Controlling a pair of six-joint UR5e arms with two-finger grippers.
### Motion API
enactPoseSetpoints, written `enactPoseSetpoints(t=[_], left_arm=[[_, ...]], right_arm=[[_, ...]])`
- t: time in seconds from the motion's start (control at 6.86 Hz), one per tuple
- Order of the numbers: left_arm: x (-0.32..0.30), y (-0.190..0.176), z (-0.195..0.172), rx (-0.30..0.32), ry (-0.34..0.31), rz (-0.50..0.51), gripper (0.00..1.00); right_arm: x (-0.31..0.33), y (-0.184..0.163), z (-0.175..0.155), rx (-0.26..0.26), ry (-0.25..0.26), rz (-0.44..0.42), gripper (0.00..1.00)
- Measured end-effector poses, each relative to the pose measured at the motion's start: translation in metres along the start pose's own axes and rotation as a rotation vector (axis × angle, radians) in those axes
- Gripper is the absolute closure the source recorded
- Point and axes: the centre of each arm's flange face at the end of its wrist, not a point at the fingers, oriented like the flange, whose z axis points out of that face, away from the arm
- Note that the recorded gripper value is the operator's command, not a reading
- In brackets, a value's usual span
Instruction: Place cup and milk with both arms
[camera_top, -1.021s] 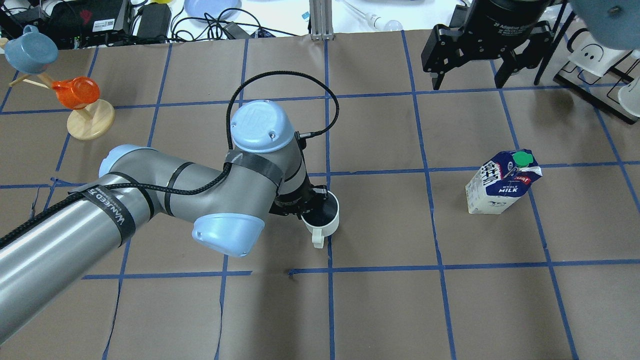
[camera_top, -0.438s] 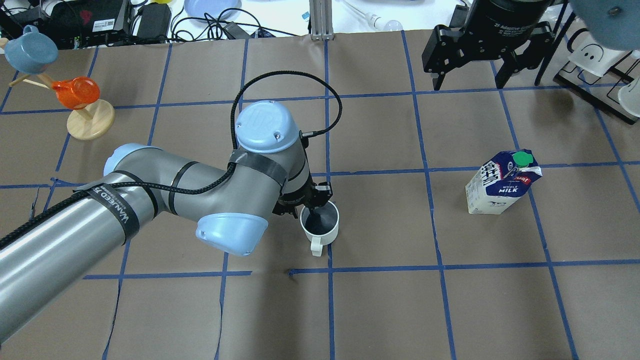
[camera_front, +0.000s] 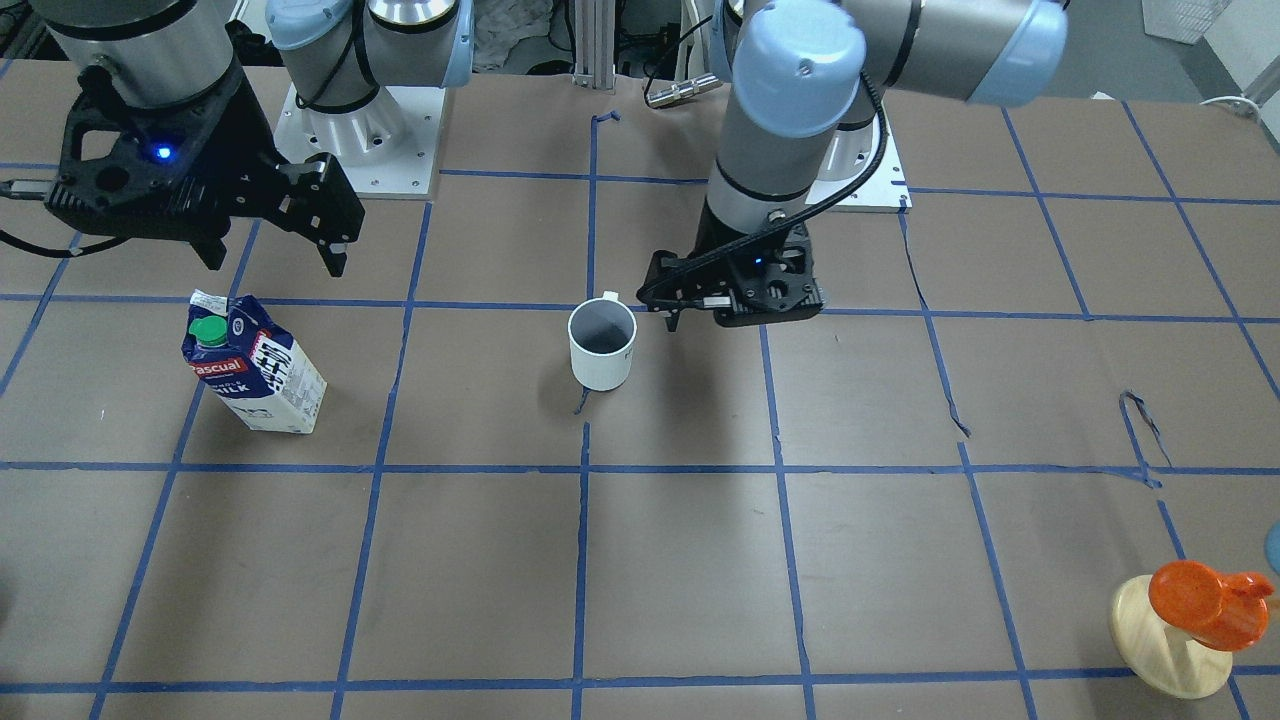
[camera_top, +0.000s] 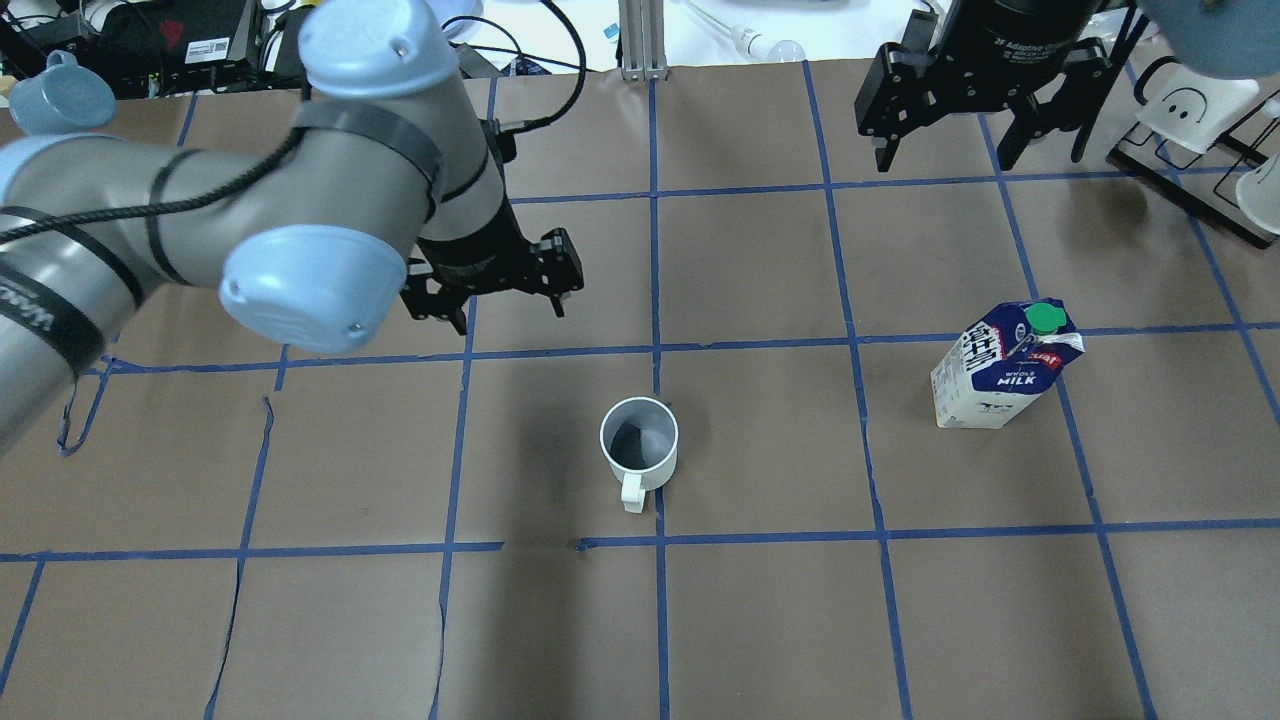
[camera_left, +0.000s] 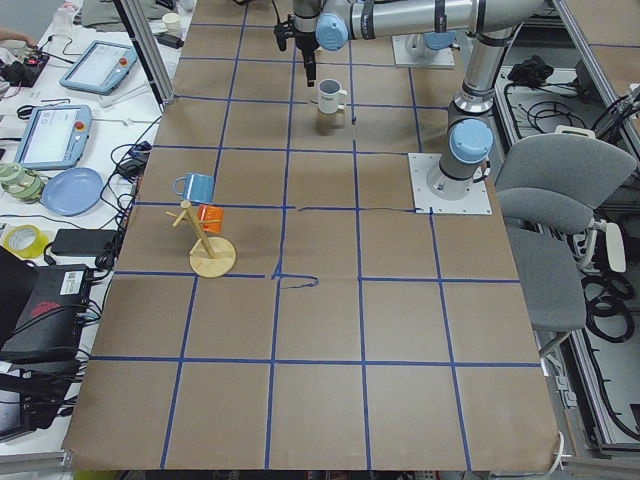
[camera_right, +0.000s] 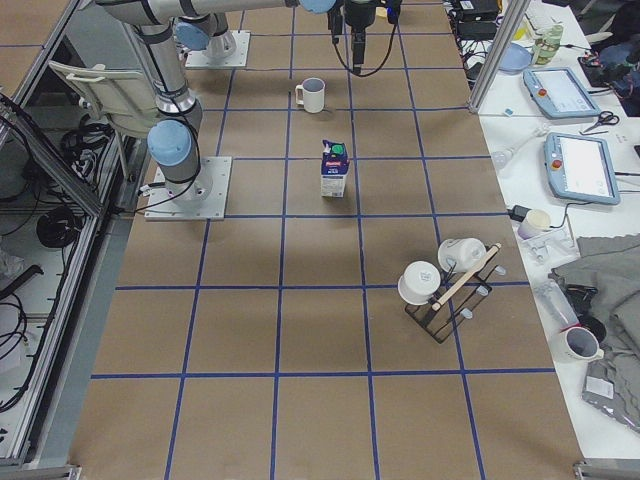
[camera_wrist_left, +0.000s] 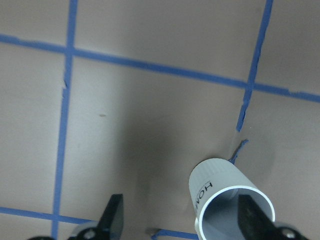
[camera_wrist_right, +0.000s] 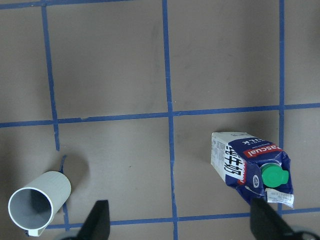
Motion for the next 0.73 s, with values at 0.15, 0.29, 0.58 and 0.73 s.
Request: enactPoseSetpoints(t=[0.15,0.29,0.58,0.73], left_arm=[[-0.038,-0.020,-0.038,0.042,-0.011,0.053,0.00],[-0.076,-0.033,-0.067,0.079,-0.043,0.132,0.00],[-0.127,-0.041,-0.103,0.128,-0.085,0.209,0.00],[-0.134,-0.040,-0.110,0.141,-0.075,0.211,0.00]], right_arm=[[0.020,-0.007,0.006,-0.012,0.002,0.018,0.00],[0.044,-0.012,0.018,-0.036,0.002,0.006,0.00],[0.089,-0.011,0.063,-0.102,-0.004,-0.075,0.00],[0.109,-0.007,0.094,-0.129,-0.011,-0.082,0.00]])
